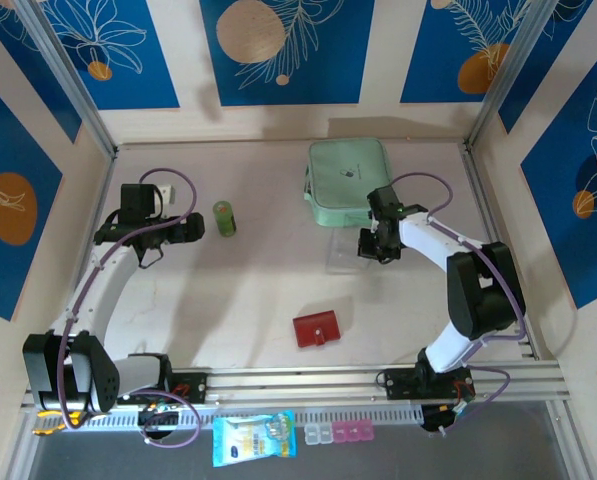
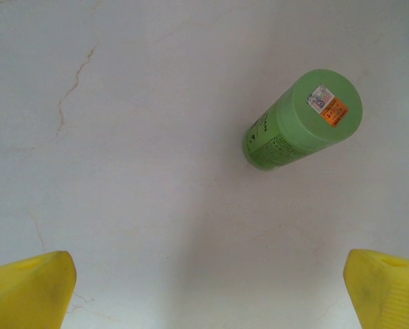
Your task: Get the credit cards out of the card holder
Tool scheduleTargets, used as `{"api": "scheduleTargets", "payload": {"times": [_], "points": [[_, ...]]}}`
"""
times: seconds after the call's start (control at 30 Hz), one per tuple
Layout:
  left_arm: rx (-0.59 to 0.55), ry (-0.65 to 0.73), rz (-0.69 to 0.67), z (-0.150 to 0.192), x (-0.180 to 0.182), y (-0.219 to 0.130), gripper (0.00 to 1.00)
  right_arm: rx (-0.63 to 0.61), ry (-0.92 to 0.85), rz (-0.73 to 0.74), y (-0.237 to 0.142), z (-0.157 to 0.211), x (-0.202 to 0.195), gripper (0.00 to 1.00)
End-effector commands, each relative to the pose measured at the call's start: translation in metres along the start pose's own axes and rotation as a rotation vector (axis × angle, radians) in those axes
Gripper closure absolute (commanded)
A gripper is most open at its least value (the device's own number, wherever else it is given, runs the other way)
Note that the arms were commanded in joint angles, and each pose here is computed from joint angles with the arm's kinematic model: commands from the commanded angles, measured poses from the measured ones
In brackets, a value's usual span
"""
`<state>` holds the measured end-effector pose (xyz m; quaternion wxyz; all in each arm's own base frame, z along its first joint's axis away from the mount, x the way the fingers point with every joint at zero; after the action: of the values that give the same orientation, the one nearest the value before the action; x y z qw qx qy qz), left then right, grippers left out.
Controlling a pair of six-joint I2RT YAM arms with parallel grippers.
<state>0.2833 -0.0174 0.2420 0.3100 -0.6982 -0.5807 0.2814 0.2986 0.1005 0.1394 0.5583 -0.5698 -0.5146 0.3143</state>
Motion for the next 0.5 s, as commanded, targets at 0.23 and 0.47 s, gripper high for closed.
{"api": "scheduleTargets", "payload": {"times": [0.23, 0.47], "points": [[0.011, 0.0, -0.011, 0.003, 0.003, -0.003, 0.0, 0.017, -0.124, 0.005, -0.013, -0.003, 0.074, 0.96], [0.006, -0.001, -0.014, 0.005, 0.002, -0.005, 0.0, 0.012, -0.172, 0.056, -0.004, -0.006, 0.13, 0.97]]}}
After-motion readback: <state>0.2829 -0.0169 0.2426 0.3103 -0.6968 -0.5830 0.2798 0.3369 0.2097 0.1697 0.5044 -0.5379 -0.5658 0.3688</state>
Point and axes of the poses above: each hand's point on the last joint's axis, 136 mm out from that joint toward the fingers, its own y axis out along the fingers, its own x axis along the line the jaws close on, z = x × y, the point moved 9 cm from there along -y, back along the fingers, and after that the axes turned 12 degrees about y, right-handed, at the moved point
